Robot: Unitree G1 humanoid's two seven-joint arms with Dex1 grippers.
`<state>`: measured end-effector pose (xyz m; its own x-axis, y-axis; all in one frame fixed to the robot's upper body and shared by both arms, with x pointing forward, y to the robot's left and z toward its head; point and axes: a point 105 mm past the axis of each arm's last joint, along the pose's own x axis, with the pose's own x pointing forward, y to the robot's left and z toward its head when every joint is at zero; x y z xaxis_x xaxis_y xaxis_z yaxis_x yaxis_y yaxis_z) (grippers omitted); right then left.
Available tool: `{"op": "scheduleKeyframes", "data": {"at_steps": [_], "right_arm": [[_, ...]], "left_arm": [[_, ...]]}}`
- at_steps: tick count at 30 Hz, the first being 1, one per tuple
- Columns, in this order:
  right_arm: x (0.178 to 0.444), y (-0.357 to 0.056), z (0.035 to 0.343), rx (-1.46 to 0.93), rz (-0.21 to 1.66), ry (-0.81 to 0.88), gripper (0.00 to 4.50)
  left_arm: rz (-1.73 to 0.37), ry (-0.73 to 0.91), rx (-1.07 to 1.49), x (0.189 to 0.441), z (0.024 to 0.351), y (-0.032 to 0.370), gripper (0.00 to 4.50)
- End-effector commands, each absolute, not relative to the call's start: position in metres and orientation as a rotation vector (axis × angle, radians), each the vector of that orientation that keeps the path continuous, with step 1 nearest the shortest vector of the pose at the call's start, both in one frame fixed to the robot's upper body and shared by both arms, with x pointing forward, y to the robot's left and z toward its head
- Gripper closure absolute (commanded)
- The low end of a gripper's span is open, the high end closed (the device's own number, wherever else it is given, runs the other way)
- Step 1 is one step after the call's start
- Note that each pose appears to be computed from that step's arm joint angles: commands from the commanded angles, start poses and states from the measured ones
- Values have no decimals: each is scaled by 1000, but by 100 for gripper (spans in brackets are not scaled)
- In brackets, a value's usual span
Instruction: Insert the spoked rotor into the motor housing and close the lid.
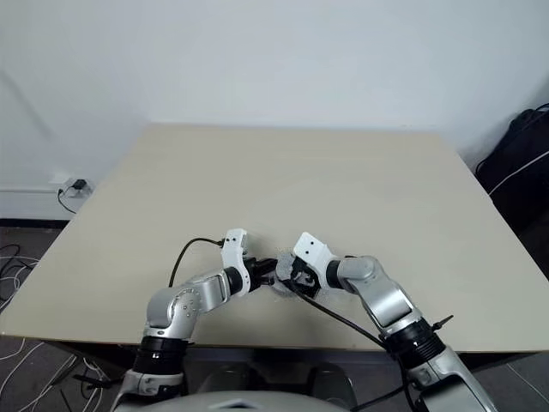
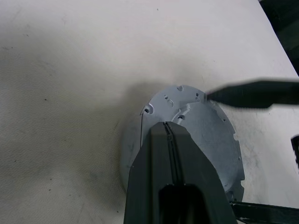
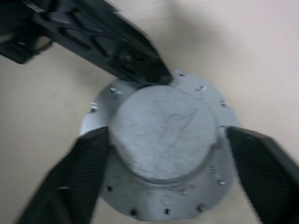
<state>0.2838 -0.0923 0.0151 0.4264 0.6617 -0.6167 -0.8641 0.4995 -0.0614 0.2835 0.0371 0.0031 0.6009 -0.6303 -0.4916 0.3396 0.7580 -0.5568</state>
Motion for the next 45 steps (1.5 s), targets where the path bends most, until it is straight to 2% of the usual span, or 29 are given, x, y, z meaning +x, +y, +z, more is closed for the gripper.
{"op": "scheduleKeyframes", "data": {"at_steps": [1, 15, 19, 22, 27, 31, 45], "right_arm": [[283, -119, 9, -447, 940, 632, 2], [254, -177, 39, -325, 941, 639, 2], [264, -179, 53, -216, 860, 555, 2], [288, -182, 67, -10, 678, 446, 2], [294, -169, 58, 226, 574, 498, 2], [280, -139, 31, 409, 581, 661, 2], [266, -127, 10, 712, 545, 829, 2]], "left_arm": [[-603, 788, -431, 275, -5, 28, 450], [-614, 774, -418, 277, -3, 30, 450], [-626, 776, -415, 276, -2, 28, 450], [-636, 776, -412, 275, -2, 27, 450], [-639, 776, -408, 275, -2, 27, 450], [-641, 772, -409, 274, -2, 26, 450], [-646, 755, -416, 274, 1, 28, 450]]}}
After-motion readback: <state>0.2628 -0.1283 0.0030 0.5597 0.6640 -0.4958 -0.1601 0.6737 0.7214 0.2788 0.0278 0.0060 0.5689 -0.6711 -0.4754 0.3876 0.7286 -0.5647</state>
